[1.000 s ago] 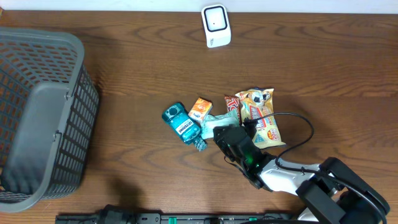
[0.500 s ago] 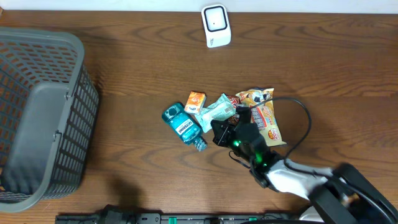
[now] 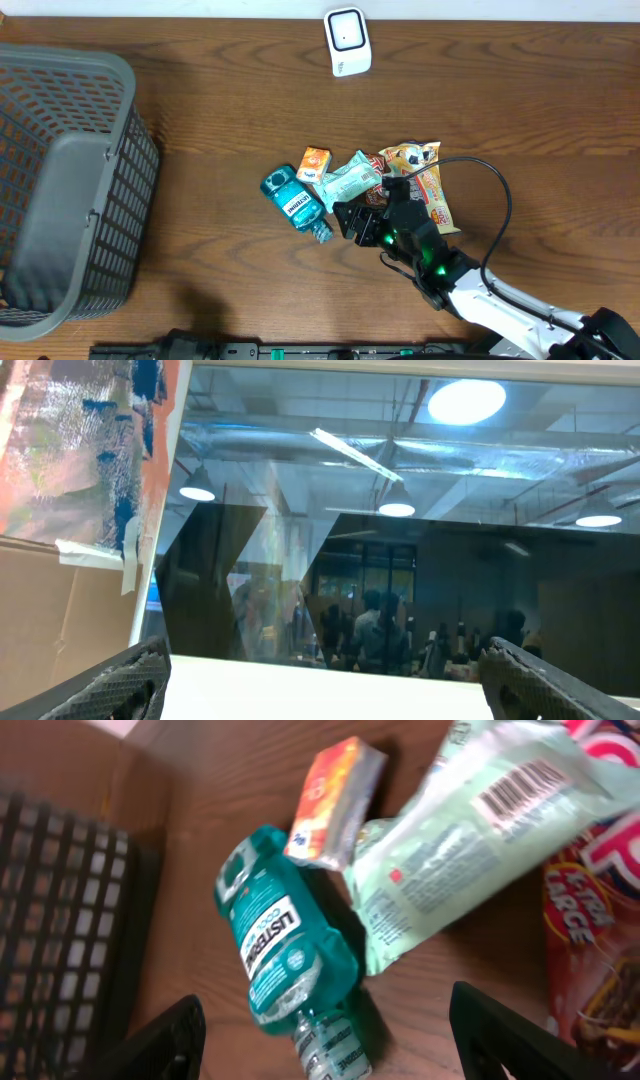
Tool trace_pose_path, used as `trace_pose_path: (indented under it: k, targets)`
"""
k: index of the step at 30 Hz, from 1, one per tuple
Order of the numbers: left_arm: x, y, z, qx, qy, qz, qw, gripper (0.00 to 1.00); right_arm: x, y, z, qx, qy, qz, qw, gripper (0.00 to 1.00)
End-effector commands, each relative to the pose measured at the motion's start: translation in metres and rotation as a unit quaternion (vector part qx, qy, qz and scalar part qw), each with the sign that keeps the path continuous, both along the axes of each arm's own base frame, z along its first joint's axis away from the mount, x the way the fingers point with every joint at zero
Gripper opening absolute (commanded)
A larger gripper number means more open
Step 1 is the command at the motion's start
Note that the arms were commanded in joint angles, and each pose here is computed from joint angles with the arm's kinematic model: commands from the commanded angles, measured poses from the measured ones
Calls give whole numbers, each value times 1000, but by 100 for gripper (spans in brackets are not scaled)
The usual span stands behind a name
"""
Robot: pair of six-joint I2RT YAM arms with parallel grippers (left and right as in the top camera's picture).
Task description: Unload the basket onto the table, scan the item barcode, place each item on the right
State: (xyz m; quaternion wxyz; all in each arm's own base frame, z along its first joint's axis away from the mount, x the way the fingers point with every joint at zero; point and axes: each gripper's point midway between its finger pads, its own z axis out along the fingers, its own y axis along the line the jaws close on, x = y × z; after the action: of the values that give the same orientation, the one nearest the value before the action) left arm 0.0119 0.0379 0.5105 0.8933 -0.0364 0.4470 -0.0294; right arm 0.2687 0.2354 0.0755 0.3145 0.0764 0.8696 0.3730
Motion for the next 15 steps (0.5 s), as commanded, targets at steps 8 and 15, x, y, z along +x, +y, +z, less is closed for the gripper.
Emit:
trace_pose_path:
  k: [8, 15]
  targets:
    - [-2, -1, -1, -1, -4, -5, 1000, 98, 15, -12, -43, 28, 77, -132, 988, 80]
    - [1, -2, -3, -1, 0, -5, 1000, 98, 17, -9, -72, 40, 112, -154, 981, 86]
